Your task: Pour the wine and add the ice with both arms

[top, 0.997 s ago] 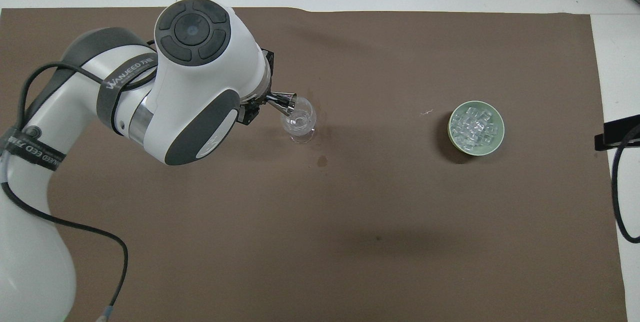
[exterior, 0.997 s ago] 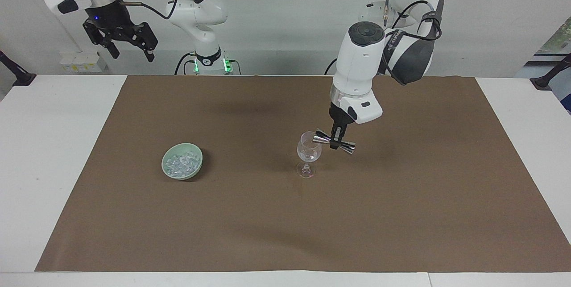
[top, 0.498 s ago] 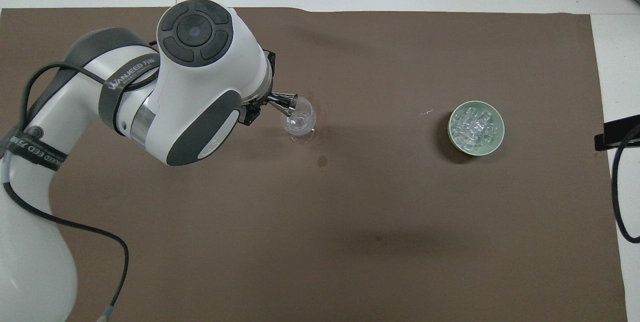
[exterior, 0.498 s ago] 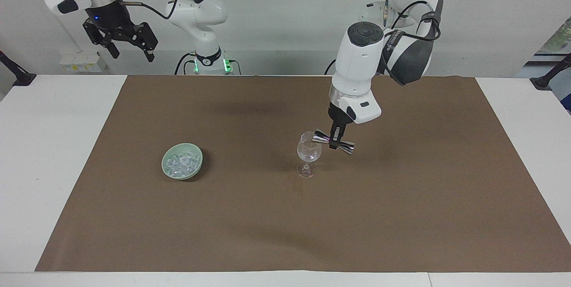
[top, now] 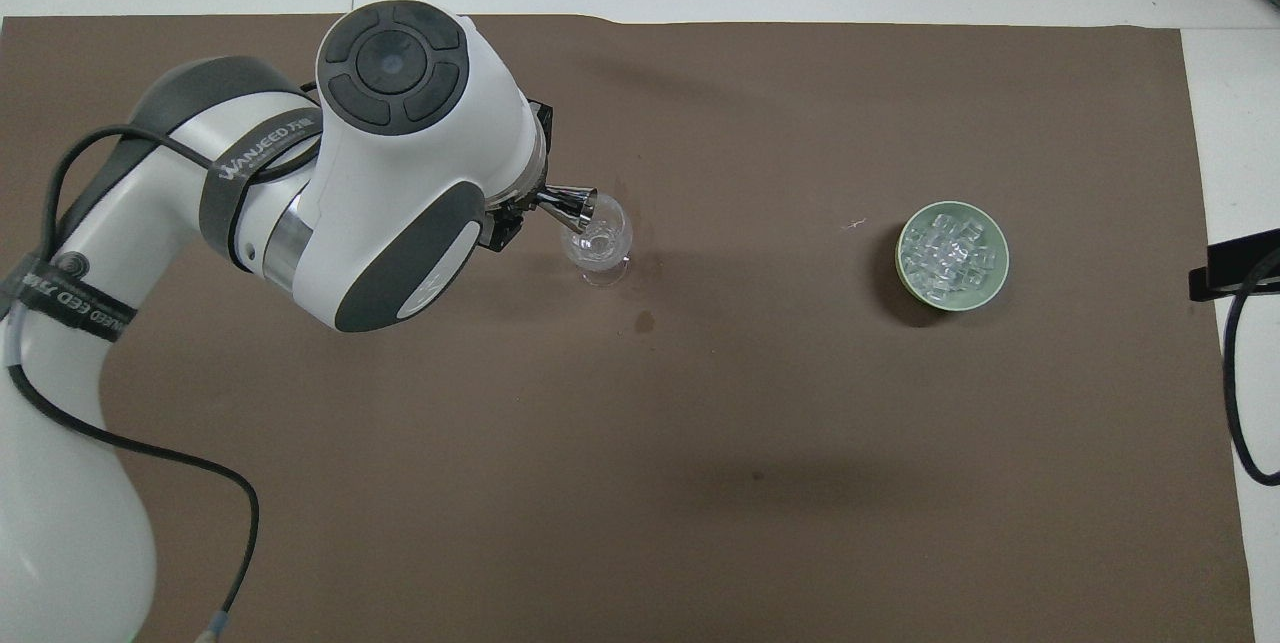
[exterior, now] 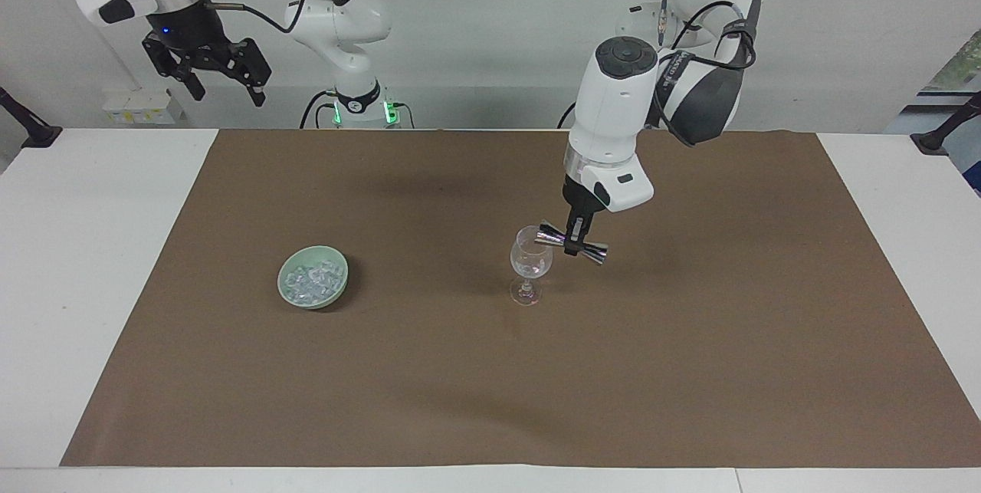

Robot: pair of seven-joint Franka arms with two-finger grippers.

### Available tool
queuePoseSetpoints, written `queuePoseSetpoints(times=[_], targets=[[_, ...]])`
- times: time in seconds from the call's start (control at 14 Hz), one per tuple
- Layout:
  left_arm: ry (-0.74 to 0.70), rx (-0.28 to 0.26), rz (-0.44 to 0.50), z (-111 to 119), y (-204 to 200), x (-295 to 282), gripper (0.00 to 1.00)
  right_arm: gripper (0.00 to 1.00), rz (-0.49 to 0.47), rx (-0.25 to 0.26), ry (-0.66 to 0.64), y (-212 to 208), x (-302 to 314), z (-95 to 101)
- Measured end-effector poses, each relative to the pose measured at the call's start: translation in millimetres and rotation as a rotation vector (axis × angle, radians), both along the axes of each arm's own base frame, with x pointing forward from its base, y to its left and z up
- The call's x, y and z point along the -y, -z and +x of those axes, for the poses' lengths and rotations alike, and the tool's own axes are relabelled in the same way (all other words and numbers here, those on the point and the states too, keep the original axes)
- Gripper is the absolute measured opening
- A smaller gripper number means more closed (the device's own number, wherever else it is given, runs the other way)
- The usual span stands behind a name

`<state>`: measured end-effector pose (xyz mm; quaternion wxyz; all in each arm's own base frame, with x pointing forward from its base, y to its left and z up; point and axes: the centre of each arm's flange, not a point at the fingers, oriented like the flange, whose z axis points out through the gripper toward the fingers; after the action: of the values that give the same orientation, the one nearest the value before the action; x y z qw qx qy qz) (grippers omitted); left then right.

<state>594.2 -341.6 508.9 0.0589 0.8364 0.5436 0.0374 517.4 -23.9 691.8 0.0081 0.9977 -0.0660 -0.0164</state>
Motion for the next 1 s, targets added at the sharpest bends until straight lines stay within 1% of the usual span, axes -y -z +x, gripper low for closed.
queuePoseSetpoints(times=[0.28, 0.57, 1.0], targets=[[-0.007, -0.013, -0.026, -0.4, -2.9, 1.2, 0.22, 1.0, 0.0, 0.0, 0.0, 0.0, 0.0, 0.0], [-0.021, -0.055, -0.088, 1.7, -8.3, -2.8, 0.22, 1.0, 0.0, 0.0, 0.0, 0.0, 0.0, 0.0], [-0.002, -0.218, -0.22, 9.1, -4.1, -32.3, 0.22, 1.0, 0.0, 0.0, 0.0, 0.0, 0.0, 0.0]])
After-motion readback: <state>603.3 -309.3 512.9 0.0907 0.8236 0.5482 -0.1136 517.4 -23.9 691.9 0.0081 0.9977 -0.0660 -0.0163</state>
